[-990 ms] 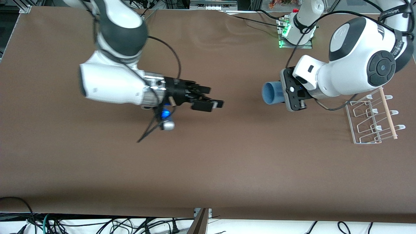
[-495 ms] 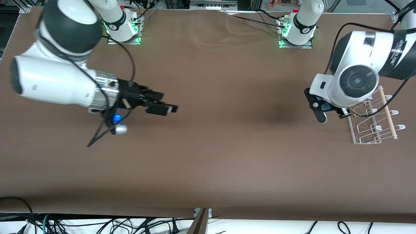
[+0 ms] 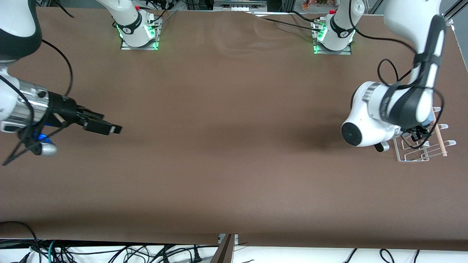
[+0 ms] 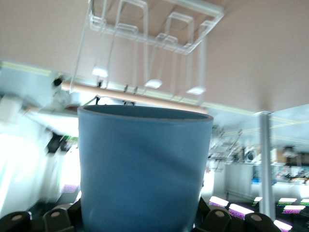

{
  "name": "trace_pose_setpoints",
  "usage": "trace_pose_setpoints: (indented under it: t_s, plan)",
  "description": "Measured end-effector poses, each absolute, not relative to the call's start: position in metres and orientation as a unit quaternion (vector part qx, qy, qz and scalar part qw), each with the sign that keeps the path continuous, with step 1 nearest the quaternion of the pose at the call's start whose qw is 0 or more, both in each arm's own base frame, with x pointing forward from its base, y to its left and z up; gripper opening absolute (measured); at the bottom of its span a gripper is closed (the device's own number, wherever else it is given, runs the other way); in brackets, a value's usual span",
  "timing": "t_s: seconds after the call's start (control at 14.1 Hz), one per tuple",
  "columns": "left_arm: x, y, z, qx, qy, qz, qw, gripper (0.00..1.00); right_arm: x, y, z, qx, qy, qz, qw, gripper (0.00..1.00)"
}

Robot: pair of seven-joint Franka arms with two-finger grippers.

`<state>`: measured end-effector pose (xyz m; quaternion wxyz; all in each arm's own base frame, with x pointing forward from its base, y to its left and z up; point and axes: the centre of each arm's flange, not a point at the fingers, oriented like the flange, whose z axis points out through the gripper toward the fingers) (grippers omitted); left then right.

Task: Transfer cup to left arm and place on rack
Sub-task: 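Carry the cup with the left gripper into the wire rack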

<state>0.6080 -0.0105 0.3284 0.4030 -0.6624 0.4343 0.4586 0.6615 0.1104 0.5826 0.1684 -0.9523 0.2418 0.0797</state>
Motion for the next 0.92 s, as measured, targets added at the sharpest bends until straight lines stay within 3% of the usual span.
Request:
trace_pose_setpoints:
  t_s: [0.14, 0.35, 0.92]
  plan:
    - [0.597, 0.032, 0.291, -0.651, 0.425, 0.437, 0.453, 0.73, 0.660, 0.103, 0.584, -0.958, 0.238, 0.068, 0.143, 1.00]
    - [0.578, 0.106, 0.271, -0.663, 0.427, 0.418, 0.451, 0.73, 0.650, 0.084, 0.568, -0.972, 0.208, 0.055, 0.095, 1.00]
    - [0.553, 0.092, 0.263, -0.648, 0.448, 0.421, 0.451, 0.73, 0.554, 0.051, 0.591, -0.999, 0.035, 0.021, 0.033, 1.00]
